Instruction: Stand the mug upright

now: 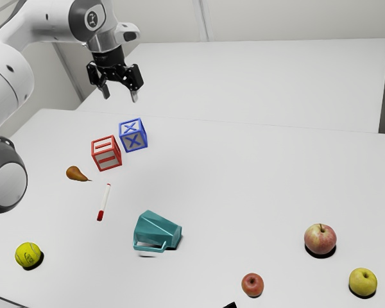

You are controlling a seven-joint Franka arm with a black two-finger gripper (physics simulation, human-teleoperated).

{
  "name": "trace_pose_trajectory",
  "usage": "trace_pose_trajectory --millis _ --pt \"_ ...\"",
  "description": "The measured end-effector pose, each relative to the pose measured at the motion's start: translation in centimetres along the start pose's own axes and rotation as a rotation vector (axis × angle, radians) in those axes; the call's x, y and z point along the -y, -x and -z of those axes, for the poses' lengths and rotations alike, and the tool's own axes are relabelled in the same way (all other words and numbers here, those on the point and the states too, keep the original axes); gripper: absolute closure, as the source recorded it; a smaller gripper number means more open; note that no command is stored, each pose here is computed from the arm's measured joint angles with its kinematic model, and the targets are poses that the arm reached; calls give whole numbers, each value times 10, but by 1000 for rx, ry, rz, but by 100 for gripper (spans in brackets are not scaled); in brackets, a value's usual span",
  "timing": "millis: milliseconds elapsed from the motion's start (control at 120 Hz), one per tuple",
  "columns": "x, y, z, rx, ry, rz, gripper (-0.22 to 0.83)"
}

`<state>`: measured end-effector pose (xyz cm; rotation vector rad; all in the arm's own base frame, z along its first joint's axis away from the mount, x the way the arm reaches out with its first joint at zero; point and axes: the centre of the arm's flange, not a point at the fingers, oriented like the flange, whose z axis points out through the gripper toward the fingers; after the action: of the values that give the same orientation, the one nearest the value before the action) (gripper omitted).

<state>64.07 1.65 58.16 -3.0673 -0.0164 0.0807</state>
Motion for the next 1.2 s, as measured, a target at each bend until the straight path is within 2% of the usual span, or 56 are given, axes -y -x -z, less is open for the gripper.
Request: trace_pose_trajectory --millis 167,267,425,658,792,1000,1200 --pt "3 2 0 5 10 -1 0" --pt "-22 9 2 -5 29 -47 0" --pt "-30 51 -32 8 151 -54 0" --pt "-33 113 -98 7 335 7 0" --pt "-19 139 -130 9 408 40 0" --pt "-6 161 -181 57 469 33 0" --pt "-14 163 -218 88 542 -20 0"
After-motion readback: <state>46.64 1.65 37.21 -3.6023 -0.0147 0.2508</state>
